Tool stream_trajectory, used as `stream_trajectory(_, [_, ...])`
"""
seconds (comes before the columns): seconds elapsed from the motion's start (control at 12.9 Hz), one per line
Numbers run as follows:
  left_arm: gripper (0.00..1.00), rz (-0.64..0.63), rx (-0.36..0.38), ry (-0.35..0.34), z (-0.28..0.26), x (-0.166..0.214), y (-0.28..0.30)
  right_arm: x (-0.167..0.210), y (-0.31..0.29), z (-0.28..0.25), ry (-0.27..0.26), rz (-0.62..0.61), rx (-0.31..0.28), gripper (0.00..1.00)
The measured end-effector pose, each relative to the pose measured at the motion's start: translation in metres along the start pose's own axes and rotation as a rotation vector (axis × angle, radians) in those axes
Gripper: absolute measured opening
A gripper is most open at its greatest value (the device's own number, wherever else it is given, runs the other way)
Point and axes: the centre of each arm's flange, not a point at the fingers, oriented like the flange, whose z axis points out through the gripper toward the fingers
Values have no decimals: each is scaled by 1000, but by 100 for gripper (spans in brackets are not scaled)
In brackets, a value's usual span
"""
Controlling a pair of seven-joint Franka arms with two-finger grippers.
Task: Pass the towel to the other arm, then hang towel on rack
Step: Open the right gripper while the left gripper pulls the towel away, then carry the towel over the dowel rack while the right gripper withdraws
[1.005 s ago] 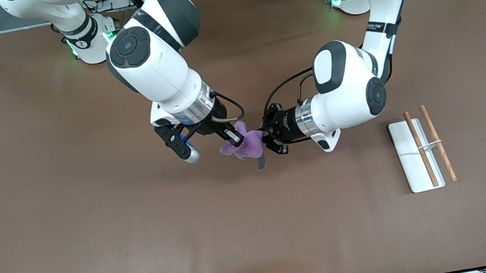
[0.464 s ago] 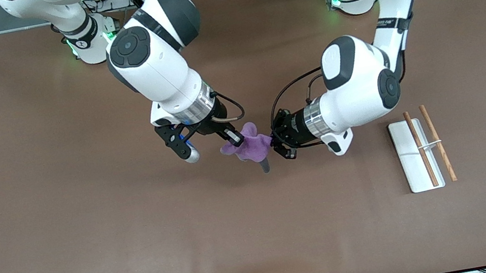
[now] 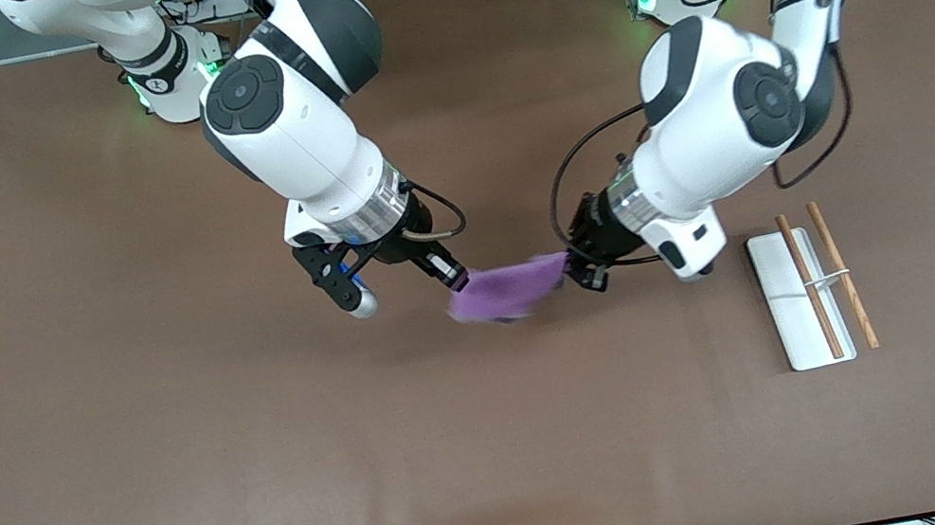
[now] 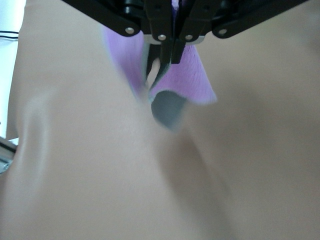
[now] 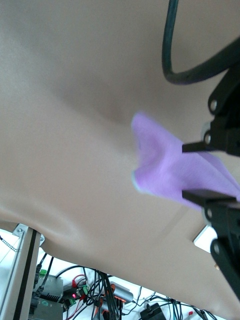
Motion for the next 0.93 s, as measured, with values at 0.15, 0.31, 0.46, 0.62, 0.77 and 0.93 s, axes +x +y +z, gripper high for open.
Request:
stream_trajectory(0.15, [2,68,-1,10,-20,20,1,8,-1,-3,7,10,4,67])
stream_trajectory(0.31, [2,144,18,15,-36,46,-1,23,-1,-7,15,13,10,87])
stream_trajectory(0.46, [2,244,49,29,-50,76,-3,47,3,-17,23,-38,-25,100])
stream_trajectory(0.62, [2,369,101,67,-62,115,-9,88,13,-39,24,-130,-88,100])
stream_trajectory(0.77, [2,473,140,94,-71,147,-13,140,32,-69,13,-229,-156,100])
stream_trajectory(0.93, [2,549,160,116,-79,173,-16,198,57,-98,-12,-318,-214,100])
